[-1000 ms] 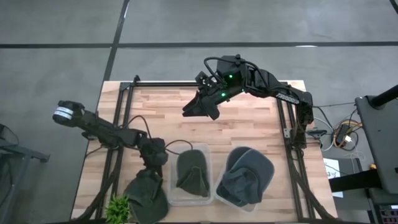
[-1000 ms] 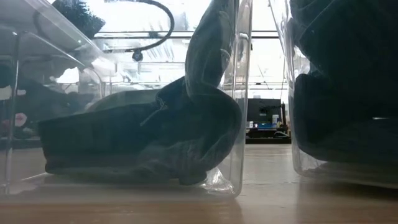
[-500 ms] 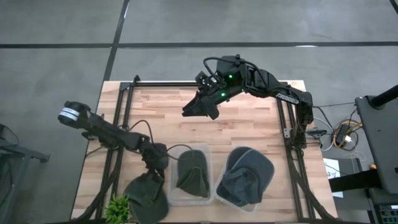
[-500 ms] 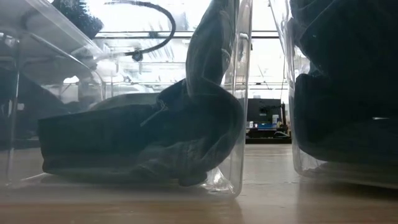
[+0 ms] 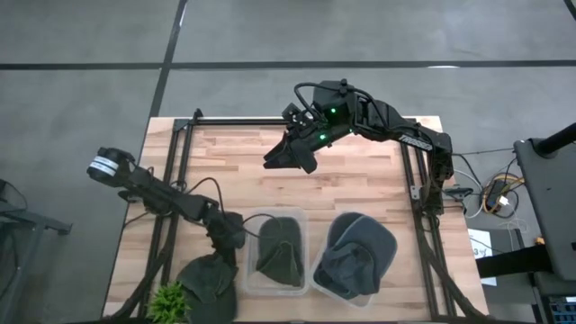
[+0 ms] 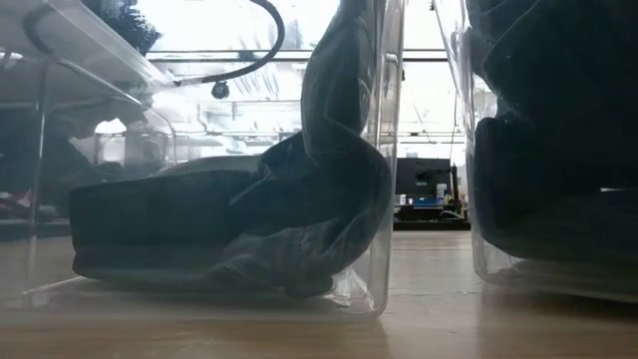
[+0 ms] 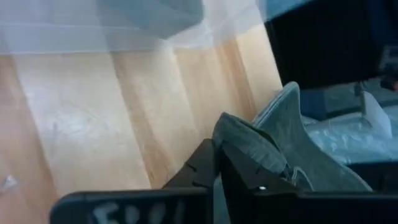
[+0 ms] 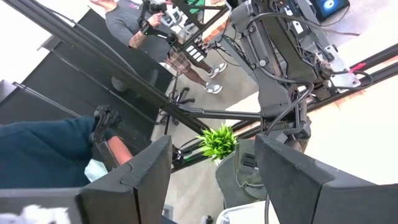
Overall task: Pick & Place hat
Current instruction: Put the black cap into the left transparent bin
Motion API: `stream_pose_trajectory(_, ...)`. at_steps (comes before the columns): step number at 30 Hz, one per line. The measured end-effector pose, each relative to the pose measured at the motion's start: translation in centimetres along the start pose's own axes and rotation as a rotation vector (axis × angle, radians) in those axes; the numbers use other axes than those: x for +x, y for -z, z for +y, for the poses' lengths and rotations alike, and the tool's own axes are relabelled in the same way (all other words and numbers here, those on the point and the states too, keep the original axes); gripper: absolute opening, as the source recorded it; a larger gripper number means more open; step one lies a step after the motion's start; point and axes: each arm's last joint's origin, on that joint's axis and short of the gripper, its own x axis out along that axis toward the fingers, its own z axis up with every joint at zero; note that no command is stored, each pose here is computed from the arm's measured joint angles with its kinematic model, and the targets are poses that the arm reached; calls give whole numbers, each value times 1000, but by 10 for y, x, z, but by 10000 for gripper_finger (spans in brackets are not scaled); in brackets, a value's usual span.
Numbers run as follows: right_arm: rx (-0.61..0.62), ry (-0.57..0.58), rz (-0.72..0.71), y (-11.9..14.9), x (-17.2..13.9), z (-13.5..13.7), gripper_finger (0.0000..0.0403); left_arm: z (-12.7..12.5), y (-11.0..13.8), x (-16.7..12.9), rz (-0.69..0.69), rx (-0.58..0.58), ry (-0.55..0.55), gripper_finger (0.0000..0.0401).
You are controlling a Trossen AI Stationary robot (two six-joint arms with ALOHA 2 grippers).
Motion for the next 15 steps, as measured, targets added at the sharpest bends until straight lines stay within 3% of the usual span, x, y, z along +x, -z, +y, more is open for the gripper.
stream_pose_trajectory(8, -9, 0, 1, 0, 0, 0, 224, -2, -1, -6, -3, -149, -2, 2)
stream_pose_trajectory(15, -26, -1, 0, 0, 0, 0, 224, -22, -8, -31, -33, -140, -9, 1)
